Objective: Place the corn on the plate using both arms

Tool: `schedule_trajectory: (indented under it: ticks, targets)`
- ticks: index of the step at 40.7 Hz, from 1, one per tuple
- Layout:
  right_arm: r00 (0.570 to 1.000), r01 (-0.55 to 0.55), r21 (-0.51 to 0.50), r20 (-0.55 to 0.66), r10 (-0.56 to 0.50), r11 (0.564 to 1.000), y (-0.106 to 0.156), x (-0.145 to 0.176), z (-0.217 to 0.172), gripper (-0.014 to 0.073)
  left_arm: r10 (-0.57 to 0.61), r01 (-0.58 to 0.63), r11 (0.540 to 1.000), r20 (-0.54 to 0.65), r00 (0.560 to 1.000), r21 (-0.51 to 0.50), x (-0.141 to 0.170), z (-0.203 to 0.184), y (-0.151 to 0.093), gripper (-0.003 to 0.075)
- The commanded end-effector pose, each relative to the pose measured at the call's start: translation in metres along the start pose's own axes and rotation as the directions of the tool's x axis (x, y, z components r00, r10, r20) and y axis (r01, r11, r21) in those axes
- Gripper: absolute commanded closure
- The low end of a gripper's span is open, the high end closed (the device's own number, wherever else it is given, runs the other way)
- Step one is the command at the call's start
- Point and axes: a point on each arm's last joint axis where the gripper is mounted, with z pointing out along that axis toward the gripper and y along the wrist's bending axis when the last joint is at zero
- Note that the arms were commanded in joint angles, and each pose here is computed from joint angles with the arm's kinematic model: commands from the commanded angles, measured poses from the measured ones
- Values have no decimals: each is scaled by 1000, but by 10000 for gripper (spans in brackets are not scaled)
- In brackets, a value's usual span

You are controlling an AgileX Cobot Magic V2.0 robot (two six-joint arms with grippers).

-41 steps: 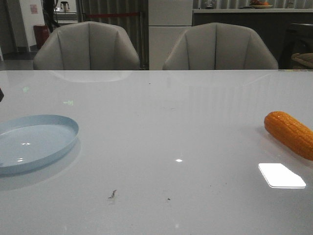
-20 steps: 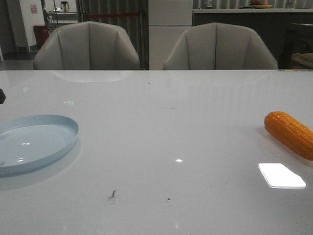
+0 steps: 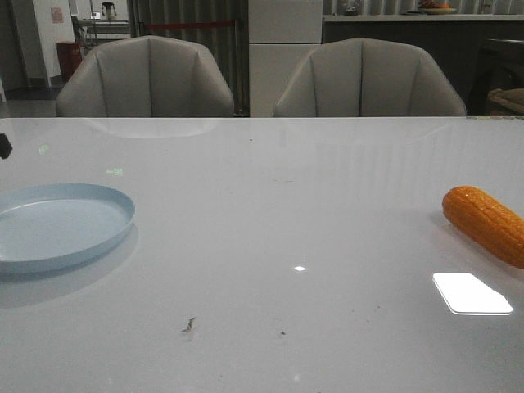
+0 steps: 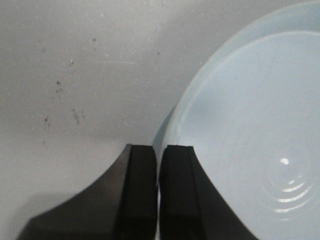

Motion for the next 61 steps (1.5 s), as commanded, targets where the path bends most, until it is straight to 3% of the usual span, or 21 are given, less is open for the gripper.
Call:
schedule_trajectory:
  ticks: [1, 17, 28, 39, 52, 55, 61]
  targets:
    - [995, 3, 10, 104, -4, 1000, 0, -16, -3, 117, 6, -9, 1000, 105, 994, 28, -22, -36, -9, 626]
    - [995, 3, 10, 104, -4, 1000, 0, -16, -3, 117, -51, 6, 969, 174, 983, 248, -57, -92, -50, 626]
    - [995, 3, 10, 104, -4, 1000, 0, -16, -3, 117, 7, -82, 907, 180, 984, 413, -48, -101, -124, 626]
    - [995, 3, 10, 104, -4, 1000, 0, -16, -3, 117, 70, -115, 877, 113, 991, 467, -25, -80, -183, 626]
    - [995, 3, 10, 104, -4, 1000, 0, -16, -3, 117, 106, -78, 891, -38, 994, 447, -9, -23, -207, 621]
    - [995, 3, 10, 104, -4, 1000, 0, -16, -3, 117, 120, -83, 896, -58, 991, 436, -7, -11, -208, 580]
    - [994, 3, 10, 105, -4, 1000, 0, -16, -3, 117, 261, -213, 890, -67, 963, 402, 2, 5, -211, 404]
